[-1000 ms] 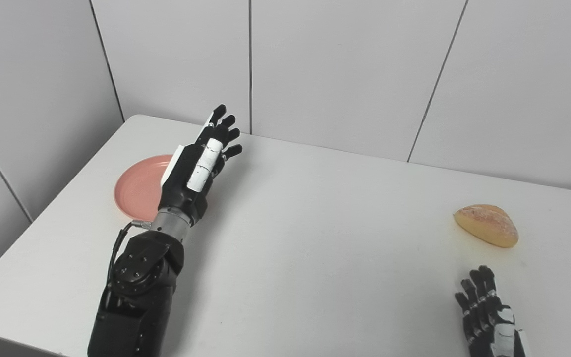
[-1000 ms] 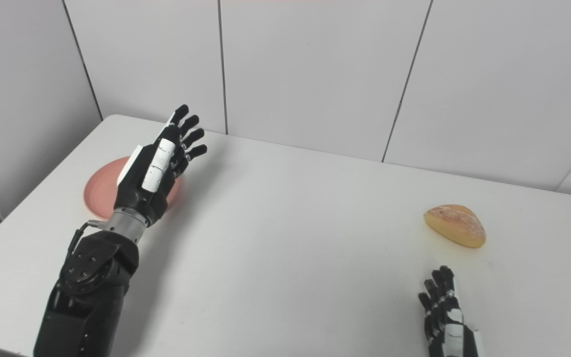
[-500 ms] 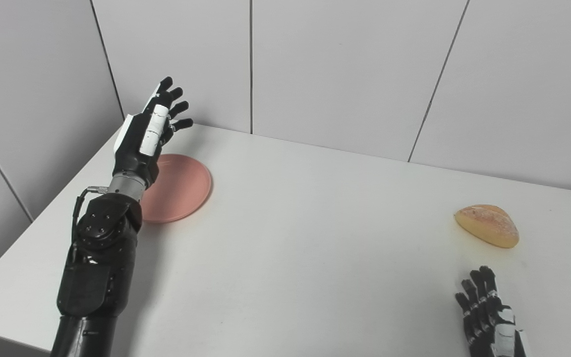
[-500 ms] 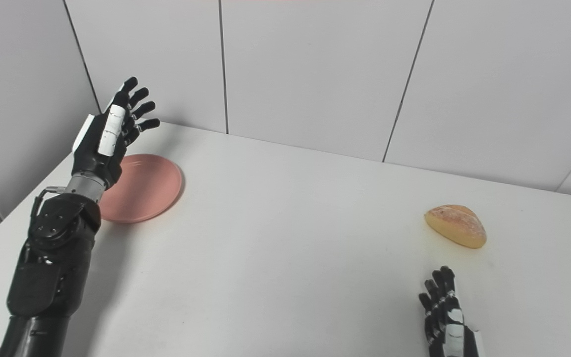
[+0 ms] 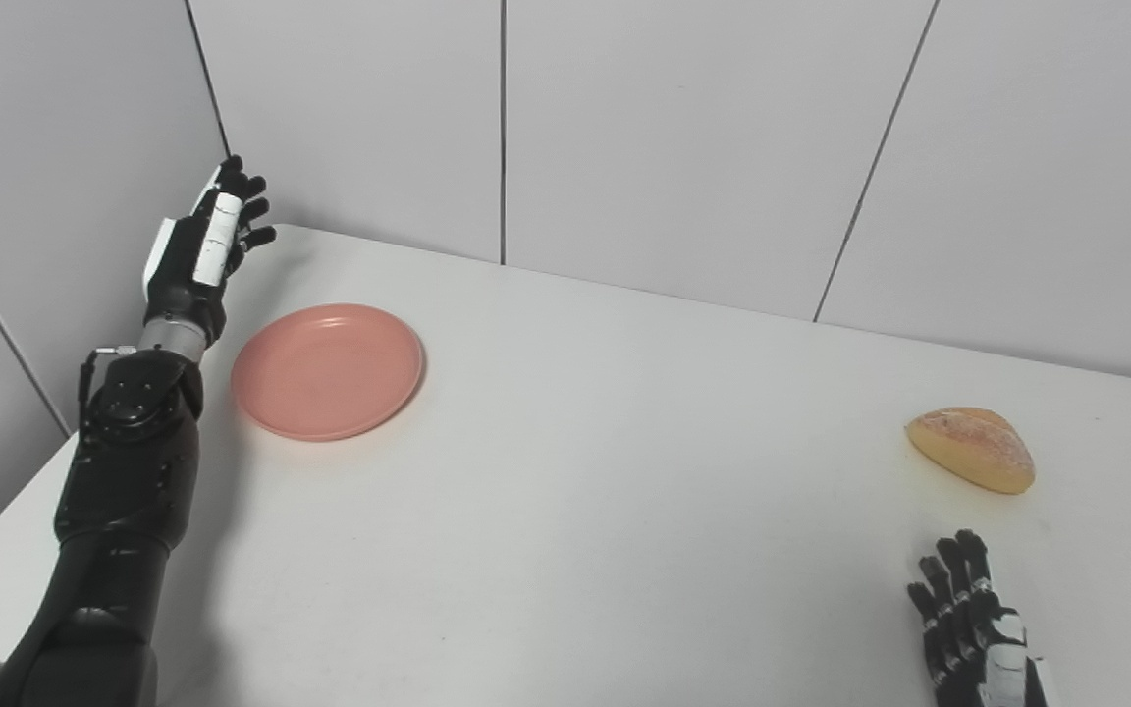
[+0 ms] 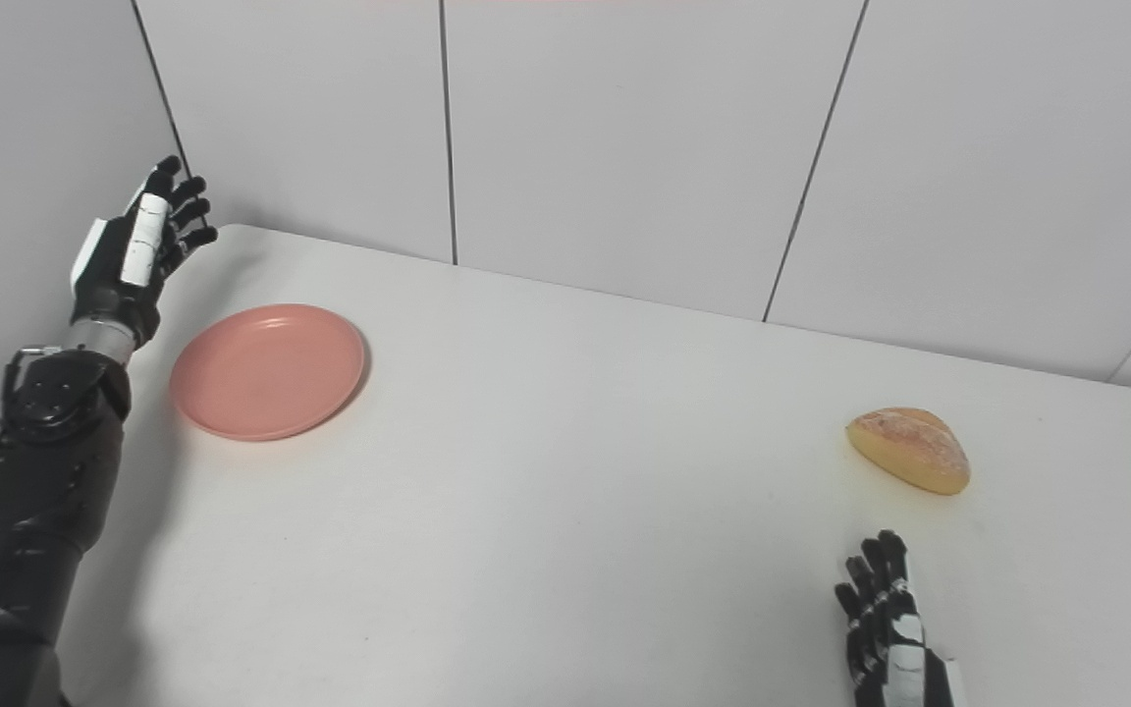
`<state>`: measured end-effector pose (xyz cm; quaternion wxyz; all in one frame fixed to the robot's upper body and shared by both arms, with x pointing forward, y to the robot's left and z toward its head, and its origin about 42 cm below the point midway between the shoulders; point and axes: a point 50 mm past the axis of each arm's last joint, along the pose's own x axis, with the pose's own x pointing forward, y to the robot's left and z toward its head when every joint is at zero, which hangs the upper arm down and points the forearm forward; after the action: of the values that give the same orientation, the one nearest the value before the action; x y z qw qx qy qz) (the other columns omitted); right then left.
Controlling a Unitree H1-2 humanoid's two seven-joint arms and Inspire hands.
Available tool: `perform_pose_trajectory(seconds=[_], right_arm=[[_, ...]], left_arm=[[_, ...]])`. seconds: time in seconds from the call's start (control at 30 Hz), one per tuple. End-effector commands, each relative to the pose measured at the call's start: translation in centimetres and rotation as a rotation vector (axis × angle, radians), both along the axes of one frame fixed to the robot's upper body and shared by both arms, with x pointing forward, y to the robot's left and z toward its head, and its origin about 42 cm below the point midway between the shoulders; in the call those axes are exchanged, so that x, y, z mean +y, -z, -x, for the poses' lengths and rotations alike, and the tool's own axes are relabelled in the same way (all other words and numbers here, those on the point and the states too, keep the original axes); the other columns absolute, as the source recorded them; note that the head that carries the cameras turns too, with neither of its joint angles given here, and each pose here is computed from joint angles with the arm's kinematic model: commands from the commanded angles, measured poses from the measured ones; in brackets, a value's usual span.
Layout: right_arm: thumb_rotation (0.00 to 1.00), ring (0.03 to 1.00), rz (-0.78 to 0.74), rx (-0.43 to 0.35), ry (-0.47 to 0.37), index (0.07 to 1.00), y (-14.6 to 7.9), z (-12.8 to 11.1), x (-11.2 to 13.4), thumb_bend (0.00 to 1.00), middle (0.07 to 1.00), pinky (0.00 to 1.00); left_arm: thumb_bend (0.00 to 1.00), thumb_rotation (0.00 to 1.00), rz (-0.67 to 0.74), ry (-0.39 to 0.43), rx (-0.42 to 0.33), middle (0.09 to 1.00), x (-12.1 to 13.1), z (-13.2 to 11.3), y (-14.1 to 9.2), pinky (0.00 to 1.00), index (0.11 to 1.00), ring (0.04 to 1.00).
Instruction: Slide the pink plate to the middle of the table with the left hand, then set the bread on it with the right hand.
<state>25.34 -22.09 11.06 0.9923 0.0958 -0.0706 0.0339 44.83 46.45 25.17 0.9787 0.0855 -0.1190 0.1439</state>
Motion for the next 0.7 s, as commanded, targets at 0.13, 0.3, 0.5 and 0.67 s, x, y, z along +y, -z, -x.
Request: perform_pose_trajectory(seconds=[0.13,0.3,0.5,0.67], right_arm=[[1.00,0.995,0.005,0.045,-0.004,1.000,1.0,0.4,-0.4,0.82,0.995,1.00],[1.00,0.989,0.009,0.047,0.000,0.999,0.9,0.6,-0.5,0.82,0.987,1.00],[1.00,0.984,0.012,0.049,-0.001,1.000,0.9,0.6,-0.7,0.83,0.981,1.00],[1.00,0.984,0.017,0.042,-0.007,1.000,0.8,0.6,-0.6,0.84,0.981,1.00]], left_arm=[[1.00,0.89,-0.022,-0.051,-0.112,0.873,2.3,-0.6,-2.4,0.78,0.931,0.875],[1.00,0.87,0.026,-0.045,-0.082,0.898,2.9,-0.7,-0.4,0.74,0.939,0.872],[1.00,0.84,0.082,-0.062,-0.046,0.879,3.4,-1.0,1.6,0.74,0.903,0.855],[1.00,0.84,0.114,-0.064,-0.028,0.882,2.6,-1.2,3.2,0.76,0.922,0.863]])
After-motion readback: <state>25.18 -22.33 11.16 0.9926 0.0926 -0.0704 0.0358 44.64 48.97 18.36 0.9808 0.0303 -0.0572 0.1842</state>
